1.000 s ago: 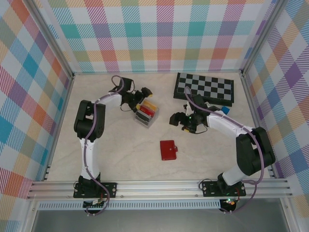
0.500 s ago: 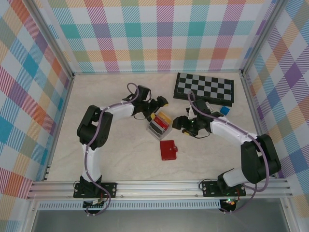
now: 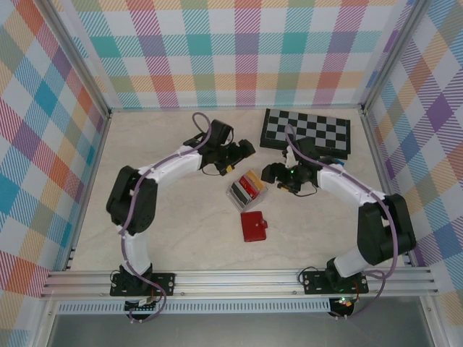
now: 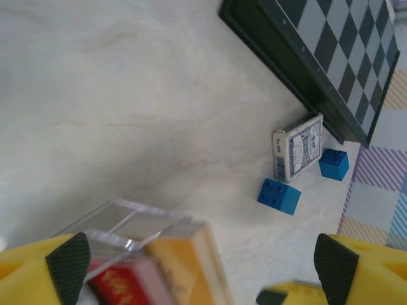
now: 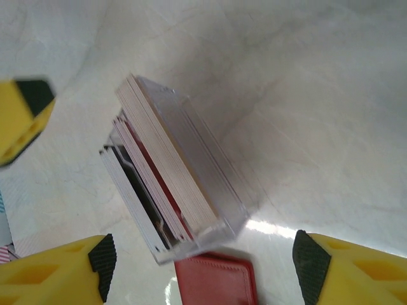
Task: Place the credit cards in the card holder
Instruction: Move the storage box to the center of the table.
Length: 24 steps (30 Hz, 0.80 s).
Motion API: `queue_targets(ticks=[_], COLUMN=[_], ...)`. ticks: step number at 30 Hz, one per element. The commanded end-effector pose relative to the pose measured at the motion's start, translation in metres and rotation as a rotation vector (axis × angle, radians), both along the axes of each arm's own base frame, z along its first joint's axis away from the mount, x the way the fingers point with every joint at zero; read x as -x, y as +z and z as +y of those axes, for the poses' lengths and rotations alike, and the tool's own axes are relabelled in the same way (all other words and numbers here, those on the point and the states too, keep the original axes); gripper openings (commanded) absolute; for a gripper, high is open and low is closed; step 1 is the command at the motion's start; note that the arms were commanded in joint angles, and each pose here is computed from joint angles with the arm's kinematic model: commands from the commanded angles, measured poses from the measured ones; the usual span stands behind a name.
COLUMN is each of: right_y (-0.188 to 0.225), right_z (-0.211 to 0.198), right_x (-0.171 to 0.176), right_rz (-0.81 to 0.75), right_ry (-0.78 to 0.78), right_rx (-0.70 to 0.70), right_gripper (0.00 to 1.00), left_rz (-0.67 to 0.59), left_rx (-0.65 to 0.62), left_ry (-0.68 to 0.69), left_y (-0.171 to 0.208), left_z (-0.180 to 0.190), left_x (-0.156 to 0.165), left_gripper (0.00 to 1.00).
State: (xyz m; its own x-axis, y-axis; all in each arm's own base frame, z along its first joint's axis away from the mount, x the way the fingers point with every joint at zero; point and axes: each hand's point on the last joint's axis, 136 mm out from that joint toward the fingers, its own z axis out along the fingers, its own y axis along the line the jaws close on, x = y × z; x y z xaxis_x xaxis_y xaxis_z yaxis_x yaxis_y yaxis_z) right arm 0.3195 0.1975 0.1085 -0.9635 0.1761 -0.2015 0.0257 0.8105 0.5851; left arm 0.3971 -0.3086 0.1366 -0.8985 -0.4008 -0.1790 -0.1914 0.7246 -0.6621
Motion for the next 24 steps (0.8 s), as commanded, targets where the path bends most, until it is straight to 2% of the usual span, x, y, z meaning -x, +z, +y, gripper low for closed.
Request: queue_targets(ticks=[1, 4, 11, 19, 24], right_y=[-0.002, -0.009, -0.018, -0.016, -0.015], right_z=[0.01, 0.021, 0.045, 0.034, 0.011], right_x=[-0.01, -0.021, -0.028, -0.025, -0.021], right_rz=[0.004, 0.039, 0.114, 0.134, 0.146], right_ry=[0.074, 0.099, 0.136, 0.088, 0.028], right_rx=[0.001, -0.03, -0.151, -0.204, -0.235], right_gripper=[0.79, 0.8, 0.79, 0.77, 0.76], left_rz=[0.033, 0.018, 0.05, 0.079, 0.07], left_rx=[-0.077, -0.009, 0.182, 0.223, 0.247], left_ry=[0.071, 0.086, 0.018, -0.019, -0.061], left_y=[-0.014, -0.018, -0.033, -0.048, -0.047], left_z=[0.036, 0.038, 0.008, -0.023, -0.044], left_x=[0.028, 0.042, 0.057, 0.057, 0.054], left_gripper=[0.87, 0.81, 0.86, 0.89, 0.89])
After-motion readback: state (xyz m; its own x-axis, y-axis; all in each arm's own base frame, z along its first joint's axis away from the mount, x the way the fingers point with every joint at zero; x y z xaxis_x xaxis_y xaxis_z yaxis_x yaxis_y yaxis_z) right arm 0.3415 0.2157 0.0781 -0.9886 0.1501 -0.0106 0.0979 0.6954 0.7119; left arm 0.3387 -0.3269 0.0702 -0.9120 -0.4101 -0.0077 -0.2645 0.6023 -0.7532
